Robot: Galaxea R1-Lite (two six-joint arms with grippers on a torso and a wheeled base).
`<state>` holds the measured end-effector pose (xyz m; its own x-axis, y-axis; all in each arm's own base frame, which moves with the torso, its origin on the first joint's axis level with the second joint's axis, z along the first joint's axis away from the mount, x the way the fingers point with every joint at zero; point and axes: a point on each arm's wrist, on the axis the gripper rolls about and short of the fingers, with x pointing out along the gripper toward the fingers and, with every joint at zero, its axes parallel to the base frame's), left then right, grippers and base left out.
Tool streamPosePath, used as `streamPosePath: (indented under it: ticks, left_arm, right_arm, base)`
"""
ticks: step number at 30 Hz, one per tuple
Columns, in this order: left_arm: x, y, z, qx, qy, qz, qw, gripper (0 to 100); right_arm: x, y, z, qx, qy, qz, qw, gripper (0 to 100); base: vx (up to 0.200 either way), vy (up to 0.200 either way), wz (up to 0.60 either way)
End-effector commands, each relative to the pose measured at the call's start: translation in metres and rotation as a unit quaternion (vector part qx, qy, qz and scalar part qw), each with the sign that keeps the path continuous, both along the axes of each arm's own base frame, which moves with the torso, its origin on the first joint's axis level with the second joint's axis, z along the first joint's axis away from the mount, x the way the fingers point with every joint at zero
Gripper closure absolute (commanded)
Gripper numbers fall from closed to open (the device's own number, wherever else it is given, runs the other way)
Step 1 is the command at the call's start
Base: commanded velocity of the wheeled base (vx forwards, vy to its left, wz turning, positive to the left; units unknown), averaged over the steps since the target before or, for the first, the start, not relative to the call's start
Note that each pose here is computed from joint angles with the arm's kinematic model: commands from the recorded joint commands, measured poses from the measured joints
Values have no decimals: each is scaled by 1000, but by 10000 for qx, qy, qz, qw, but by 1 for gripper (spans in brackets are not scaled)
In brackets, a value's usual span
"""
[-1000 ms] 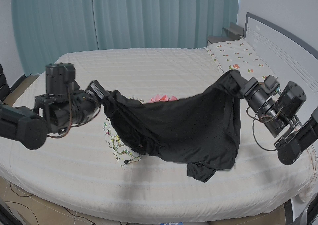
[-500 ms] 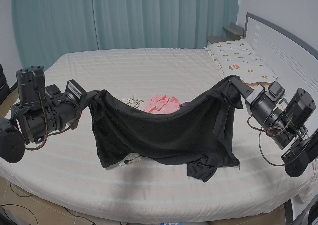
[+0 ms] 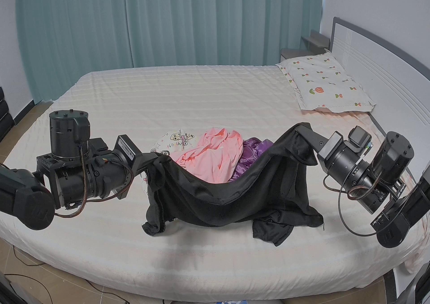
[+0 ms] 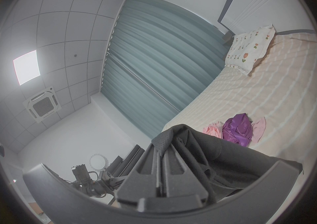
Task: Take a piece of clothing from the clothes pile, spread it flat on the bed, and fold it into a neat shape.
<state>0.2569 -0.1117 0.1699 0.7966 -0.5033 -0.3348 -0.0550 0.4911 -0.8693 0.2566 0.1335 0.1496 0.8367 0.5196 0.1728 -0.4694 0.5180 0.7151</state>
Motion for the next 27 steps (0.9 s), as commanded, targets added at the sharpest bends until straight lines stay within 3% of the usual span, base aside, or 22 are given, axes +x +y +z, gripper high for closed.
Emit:
streamPosePath:
  ticks: [1, 7, 22, 27]
  left_arm:
    - [1, -6, -8, 15, 139, -76, 9999, 100]
    - [0, -5, -5, -9, 101, -66, 9999, 100]
    - [3, -5, -4, 2, 80, 7, 10000, 100]
    - [3, -3, -2, -14, 44, 38, 10000, 100]
  right_arm:
    - [-3, 7, -4, -17, 31, 127, 9999, 100]
    - [-5, 8, -2, 7, 0, 127, 9999, 100]
    - [-4, 8, -6, -27, 51, 119, 9999, 100]
    - [-4, 9, -6, -40, 43, 124, 9999, 100]
  base:
    - [-200, 0, 0]
    - [-200, 0, 0]
    - [0, 0, 0]
    - [0, 200, 0]
